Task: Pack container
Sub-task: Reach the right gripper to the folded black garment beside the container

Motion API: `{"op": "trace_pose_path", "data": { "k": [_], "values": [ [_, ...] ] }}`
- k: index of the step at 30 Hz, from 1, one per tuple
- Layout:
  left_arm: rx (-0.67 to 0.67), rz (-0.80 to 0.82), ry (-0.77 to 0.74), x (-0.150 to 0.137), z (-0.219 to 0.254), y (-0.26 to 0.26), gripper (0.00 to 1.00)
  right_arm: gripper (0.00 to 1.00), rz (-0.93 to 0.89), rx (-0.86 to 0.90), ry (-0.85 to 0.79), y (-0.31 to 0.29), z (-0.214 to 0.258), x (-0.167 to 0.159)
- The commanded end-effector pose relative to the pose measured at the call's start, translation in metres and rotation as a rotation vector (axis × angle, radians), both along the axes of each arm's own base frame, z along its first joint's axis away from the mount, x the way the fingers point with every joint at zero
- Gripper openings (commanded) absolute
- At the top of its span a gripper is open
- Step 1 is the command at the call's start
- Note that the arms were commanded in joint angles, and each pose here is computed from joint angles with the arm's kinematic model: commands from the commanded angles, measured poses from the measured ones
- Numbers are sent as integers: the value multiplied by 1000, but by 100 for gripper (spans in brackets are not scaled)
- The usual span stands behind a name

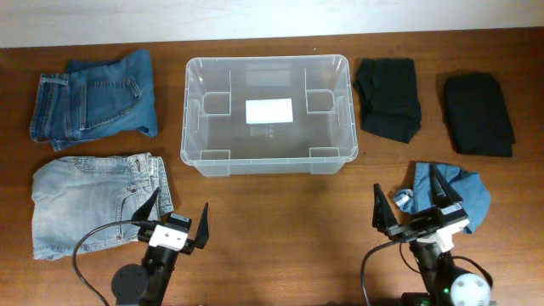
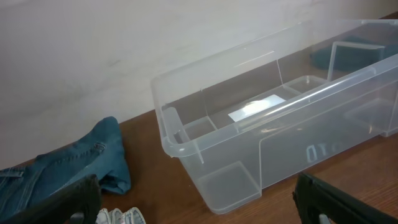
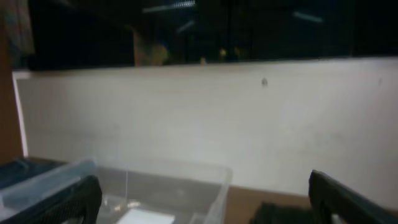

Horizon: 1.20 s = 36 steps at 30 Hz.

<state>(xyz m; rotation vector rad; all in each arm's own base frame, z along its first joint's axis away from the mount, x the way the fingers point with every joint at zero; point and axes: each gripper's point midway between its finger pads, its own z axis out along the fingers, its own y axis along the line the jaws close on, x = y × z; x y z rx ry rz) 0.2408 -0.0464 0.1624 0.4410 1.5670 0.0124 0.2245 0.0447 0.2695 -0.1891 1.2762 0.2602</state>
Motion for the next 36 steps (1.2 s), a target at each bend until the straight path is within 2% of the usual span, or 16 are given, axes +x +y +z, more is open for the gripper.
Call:
{"op": "trace_pose_path", "data": {
  "k": [1,6,10,12,15,16,18,23,25,33,36],
  "values": [
    [11,8,3,0,-2,2,99,98,-52,7,-32,-8,53,-11],
    [11,8,3,0,-2,2,99,98,-279,-101,202,-43,80,20],
    [11,8,3,0,-2,2,99,99,-337,-180,463,-64,110,76],
    [11,8,3,0,-2,2,99,99,-307,-174,645,-76,112,107],
    [11,8,3,0,-2,2,99,98,-127,-91,918,-87,100,158],
    [11,8,3,0,-2,2,99,98,-109,-68,963,-90,96,164],
    [11,8,3,0,-2,2,99,98,-108,-33,1080,-106,75,186],
    [11,8,3,0,-2,2,99,98,-83,7,1258,-120,9,214],
    [11,8,3,0,-2,2,99,98,-59,8,1346,-127,-34,228],
    [11,8,3,0,-2,2,99,98,-45,73,1523,-148,-120,241],
    [11,8,3,0,-2,2,99,98,31,39,1548,-144,-146,245]
  ]
}}
